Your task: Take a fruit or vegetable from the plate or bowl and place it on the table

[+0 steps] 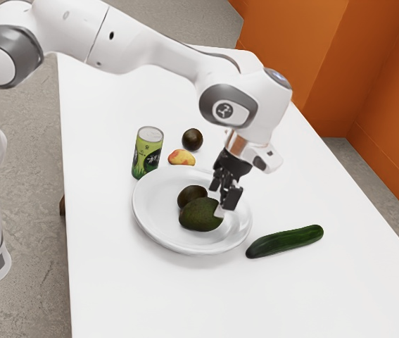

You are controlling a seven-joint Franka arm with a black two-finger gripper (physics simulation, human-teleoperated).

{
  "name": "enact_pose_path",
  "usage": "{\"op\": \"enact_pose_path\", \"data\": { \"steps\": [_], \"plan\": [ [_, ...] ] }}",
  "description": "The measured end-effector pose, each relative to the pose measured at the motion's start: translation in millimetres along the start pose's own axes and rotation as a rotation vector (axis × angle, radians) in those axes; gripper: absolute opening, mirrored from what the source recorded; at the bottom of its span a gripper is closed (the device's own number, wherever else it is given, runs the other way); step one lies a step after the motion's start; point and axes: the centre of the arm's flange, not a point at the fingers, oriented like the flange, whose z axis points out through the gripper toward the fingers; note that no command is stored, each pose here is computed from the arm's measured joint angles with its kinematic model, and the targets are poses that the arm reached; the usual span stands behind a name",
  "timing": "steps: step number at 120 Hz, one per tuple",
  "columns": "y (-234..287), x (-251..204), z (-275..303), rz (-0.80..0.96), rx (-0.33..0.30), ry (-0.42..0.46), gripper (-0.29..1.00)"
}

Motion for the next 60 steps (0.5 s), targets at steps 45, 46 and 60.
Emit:
{"op": "enact_pose_path", "data": {
  "steps": [45,46,60],
  "plan": [
    [-0.2,-10.2,7.0,-0.029,0.003,-0.019,0.70],
    [-0.1,-10.2,7.2,-0.029,0.003,-0.019,0.70],
    [0.4,-8.8,9.7,-0.035,0.003,-0.019,0.70]
  ]
}}
